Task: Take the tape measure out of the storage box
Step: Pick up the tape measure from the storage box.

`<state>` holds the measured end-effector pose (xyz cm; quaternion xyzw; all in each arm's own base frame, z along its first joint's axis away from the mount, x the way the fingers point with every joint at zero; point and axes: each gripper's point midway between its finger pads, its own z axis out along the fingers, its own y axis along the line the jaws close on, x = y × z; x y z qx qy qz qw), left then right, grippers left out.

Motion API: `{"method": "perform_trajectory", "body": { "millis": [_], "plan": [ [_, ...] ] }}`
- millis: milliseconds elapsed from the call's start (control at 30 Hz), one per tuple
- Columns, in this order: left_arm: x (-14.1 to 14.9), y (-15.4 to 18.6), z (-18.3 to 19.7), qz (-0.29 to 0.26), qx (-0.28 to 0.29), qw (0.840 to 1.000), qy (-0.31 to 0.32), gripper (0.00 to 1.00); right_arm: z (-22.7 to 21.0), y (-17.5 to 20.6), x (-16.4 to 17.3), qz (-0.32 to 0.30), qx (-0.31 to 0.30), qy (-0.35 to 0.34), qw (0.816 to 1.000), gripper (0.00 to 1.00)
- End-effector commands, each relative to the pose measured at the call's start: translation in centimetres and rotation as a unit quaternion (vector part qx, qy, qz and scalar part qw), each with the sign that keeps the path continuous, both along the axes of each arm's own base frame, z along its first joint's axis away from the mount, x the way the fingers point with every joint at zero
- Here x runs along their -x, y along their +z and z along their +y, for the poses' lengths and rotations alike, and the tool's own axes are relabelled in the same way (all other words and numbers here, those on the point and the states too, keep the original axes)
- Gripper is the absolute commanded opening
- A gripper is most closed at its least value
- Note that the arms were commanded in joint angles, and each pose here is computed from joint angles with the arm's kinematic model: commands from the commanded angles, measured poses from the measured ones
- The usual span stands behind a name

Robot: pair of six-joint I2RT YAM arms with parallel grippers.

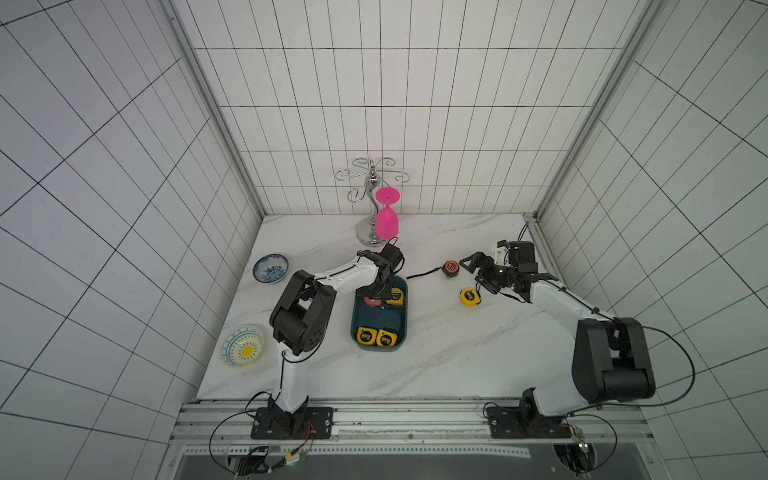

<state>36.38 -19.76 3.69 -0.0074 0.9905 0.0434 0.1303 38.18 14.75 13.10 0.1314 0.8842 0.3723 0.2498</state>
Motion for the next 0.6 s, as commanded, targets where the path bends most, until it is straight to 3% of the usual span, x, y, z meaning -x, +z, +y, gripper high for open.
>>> {"method": "perform_trajectory", "body": {
  "millis": [0,300,567],
  "plan": [
    [-0.3,-0.4,0.0,0.003,0.007,1.000,0.004,0.67,0.0,0.0,-0.4,-0.004,0.001,0.005,1.000,0.95],
    [1.0,-2.5,-0.1,0.053,0.009,0.999,0.002,0.57,0.1,-0.2,-0.5,-0.001,0.001,0.012,1.000,0.95],
    [1.9,-3.6,-0.1,0.076,0.011,0.997,0.002,0.67,0.2,-0.7,-0.3,0.006,0.001,0.017,1.000,0.97]
  ]
}}
